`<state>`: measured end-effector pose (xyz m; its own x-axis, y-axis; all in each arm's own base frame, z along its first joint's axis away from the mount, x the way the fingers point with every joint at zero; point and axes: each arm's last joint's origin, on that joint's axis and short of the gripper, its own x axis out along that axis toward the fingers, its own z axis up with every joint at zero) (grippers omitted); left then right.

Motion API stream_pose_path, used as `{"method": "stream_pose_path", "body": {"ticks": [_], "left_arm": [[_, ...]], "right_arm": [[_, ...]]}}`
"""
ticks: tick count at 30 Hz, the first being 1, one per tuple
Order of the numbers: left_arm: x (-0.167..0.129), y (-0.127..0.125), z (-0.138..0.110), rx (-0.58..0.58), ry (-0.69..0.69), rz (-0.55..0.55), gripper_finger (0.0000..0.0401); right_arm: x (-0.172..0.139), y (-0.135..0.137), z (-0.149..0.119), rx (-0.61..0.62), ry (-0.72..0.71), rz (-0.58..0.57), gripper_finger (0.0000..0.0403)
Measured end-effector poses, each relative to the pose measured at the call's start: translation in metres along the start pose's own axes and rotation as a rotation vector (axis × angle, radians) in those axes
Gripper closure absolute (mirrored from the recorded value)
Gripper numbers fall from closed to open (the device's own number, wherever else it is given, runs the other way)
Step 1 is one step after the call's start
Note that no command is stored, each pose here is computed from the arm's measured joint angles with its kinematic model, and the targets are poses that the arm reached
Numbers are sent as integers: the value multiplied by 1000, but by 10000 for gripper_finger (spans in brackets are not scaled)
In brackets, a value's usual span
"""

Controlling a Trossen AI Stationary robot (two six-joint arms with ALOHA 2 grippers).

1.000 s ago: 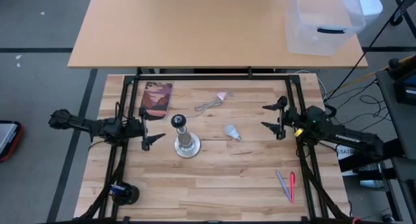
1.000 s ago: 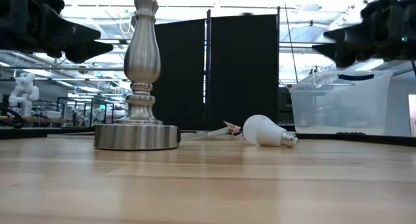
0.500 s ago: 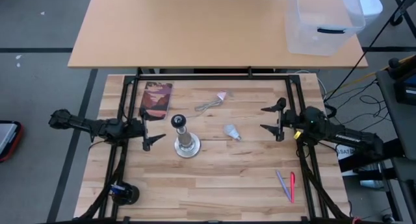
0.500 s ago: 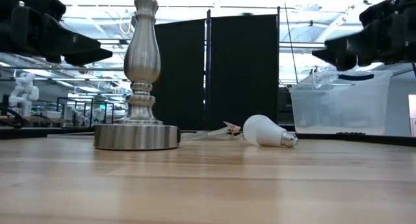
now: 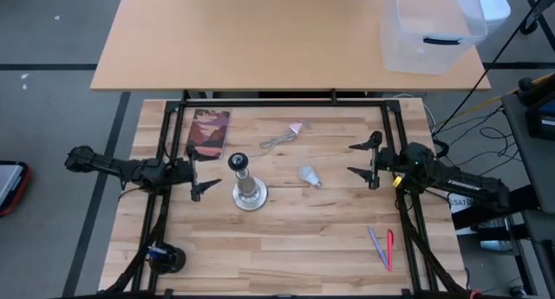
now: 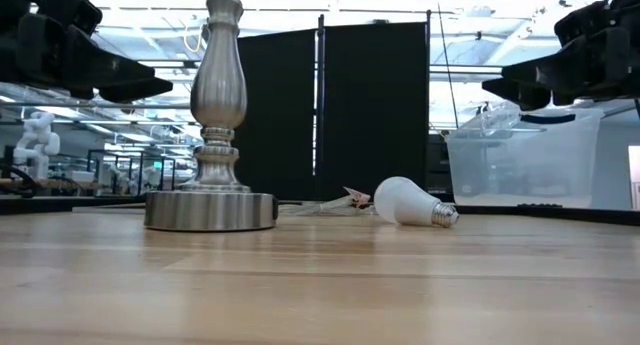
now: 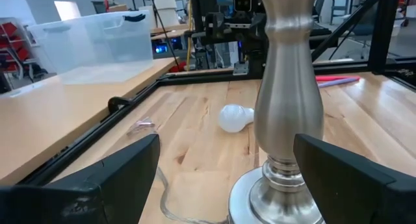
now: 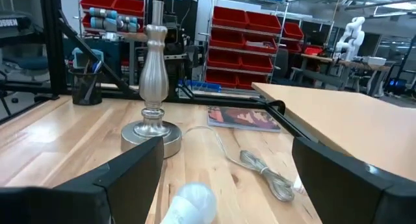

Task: Screw lightbulb
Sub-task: Return to Home Position

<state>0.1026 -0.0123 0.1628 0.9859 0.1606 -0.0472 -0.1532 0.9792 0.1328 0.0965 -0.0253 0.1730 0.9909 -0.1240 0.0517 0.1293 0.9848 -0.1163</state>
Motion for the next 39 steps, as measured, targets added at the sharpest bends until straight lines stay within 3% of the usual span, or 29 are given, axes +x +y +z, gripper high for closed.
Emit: {"method": "stream_pose_path", "body": {"ticks": [4,12,39], "left_arm": [[0,0,0,-3,0,-1,44],[0,0,0,0,0,-10,44],[0,0,0,1,1,-12,44]], "right_arm": [[-1,0,0,27,-1,-2,69],[0,0,-4,204,41,-3,69],[0,0,-4,205,44,-2,69]]}}
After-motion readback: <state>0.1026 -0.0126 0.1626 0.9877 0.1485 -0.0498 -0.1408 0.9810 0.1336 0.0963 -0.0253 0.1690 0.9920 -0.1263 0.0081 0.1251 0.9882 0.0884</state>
